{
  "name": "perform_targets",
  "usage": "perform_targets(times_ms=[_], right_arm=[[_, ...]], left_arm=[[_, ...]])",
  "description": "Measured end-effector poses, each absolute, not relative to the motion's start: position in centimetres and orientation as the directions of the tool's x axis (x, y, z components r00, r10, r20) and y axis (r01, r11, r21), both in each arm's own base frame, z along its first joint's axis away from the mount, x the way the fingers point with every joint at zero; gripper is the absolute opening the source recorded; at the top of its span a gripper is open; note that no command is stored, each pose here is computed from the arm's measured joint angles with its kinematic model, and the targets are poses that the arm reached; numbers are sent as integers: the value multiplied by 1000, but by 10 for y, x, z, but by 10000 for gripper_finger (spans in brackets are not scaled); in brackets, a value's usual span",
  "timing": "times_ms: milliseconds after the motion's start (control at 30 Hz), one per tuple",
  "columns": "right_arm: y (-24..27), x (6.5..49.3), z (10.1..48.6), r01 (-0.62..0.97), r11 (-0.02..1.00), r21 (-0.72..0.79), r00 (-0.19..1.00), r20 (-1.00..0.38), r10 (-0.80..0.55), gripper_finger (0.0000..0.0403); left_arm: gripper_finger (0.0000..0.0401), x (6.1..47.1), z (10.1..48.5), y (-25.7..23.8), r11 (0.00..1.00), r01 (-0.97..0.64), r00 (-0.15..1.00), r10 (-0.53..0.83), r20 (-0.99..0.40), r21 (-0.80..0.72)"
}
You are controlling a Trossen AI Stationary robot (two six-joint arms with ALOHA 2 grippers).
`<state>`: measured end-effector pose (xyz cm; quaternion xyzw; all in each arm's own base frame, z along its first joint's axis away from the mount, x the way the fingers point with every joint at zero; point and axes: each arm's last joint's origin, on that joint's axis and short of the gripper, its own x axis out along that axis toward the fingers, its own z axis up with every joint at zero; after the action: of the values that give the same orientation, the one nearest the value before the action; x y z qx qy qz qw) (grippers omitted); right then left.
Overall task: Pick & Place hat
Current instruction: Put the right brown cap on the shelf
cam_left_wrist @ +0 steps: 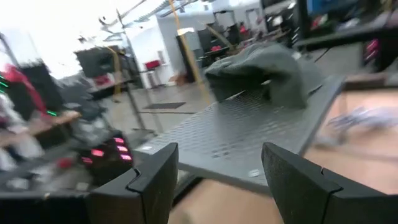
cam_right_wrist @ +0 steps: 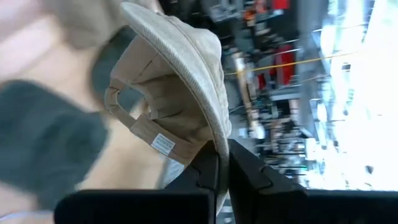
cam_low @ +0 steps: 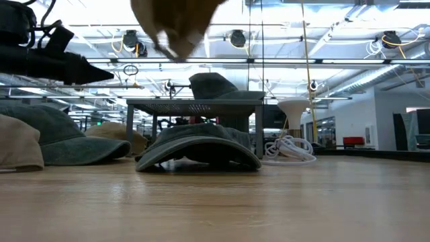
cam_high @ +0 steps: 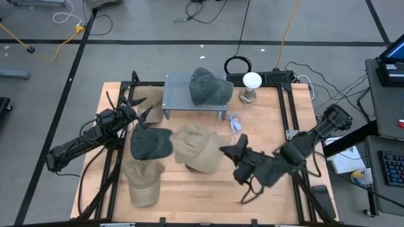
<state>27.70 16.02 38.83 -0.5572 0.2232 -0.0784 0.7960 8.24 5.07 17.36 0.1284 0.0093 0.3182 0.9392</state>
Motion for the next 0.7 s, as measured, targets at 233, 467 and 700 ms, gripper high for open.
perform_targets(times_ms=[233,467,700], right_arm=[[143,295,410,20,309,-951,905,-114,-409,8],[138,299,427,142,314,-939,915,4,-403,8],[145,296,434,200,360,-911,925,54,-377,8]], left_arm=[[237,85,178,46,888,-435,885,452,110,-151],[237,83,194,42,854,-172,902,336,269,-490],[237,82,198,41,807,-85,896,318,309,-585]])
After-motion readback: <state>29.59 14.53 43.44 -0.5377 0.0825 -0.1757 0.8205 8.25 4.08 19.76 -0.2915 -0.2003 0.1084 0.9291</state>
